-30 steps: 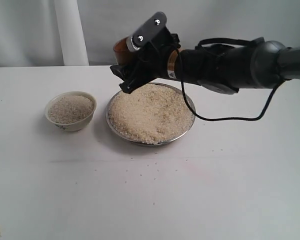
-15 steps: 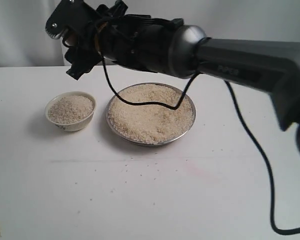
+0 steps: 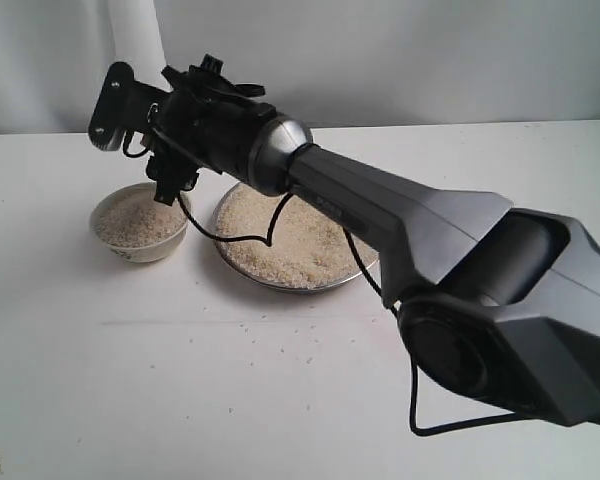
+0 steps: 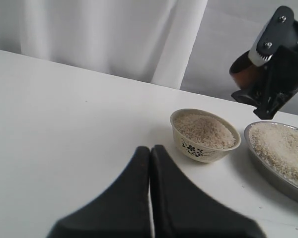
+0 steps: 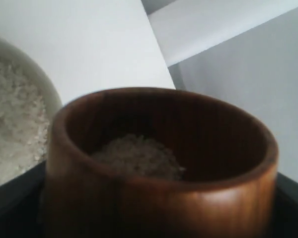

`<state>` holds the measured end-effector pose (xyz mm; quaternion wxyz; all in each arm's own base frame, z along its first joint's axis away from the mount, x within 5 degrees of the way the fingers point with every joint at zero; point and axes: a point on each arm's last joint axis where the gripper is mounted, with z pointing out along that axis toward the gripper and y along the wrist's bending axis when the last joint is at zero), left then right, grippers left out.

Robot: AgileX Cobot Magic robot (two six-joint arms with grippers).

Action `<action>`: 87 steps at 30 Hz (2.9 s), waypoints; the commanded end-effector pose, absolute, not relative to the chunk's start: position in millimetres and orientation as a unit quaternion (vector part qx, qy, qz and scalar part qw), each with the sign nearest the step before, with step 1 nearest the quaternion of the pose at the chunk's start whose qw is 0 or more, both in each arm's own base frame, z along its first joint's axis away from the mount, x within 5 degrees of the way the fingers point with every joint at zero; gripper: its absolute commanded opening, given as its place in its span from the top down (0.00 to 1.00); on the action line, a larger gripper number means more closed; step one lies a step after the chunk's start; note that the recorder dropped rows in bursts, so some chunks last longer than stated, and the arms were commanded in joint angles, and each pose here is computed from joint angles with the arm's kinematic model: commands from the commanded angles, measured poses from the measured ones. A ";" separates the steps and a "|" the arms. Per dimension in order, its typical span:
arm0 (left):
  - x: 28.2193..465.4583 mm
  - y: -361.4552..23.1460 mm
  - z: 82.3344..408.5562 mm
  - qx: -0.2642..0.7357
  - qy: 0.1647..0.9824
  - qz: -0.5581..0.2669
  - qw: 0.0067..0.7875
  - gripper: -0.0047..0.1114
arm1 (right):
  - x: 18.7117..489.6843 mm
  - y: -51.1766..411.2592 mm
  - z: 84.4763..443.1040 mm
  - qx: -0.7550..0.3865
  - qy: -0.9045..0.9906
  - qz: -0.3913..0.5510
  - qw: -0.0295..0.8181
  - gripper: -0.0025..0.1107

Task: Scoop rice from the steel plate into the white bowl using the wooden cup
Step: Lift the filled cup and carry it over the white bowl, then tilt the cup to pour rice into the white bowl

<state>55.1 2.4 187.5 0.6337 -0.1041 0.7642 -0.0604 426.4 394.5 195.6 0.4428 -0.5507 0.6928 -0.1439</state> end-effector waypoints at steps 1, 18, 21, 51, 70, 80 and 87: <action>55.0 2.1 189.1 -0.104 0.760 -0.064 0.638 0.96 | 421.8 401.7 190.4 -0.594 0.661 -0.168 0.426 0.98; 55.0 2.1 189.1 -0.104 0.760 -0.064 0.638 0.96 | 416.6 404.9 192.3 -0.721 0.486 -0.340 0.358 0.98; 55.0 2.1 189.1 -0.104 0.760 -0.064 0.638 0.96 | 417.6 404.4 193.8 -0.724 0.474 -0.354 0.356 0.98; 55.0 2.1 189.1 -0.104 0.760 -0.064 0.638 0.96 | 405.5 426.2 184.0 -0.781 0.291 -0.434 0.343 0.98; 55.0 2.1 189.1 -0.104 0.760 -0.064 0.638 0.96 | 406.1 433.5 189.8 -0.782 0.197 -0.477 0.351 0.98; 55.0 2.1 189.1 -0.104 0.760 -0.064 0.638 0.96 | 406.2 433.3 197.9 -0.776 0.181 -0.492 0.352 0.98; 55.0 2.1 189.1 -0.104 0.760 -0.064 0.638 0.96 | 402.5 433.4 205.9 -0.762 0.272 -0.423 0.407 0.98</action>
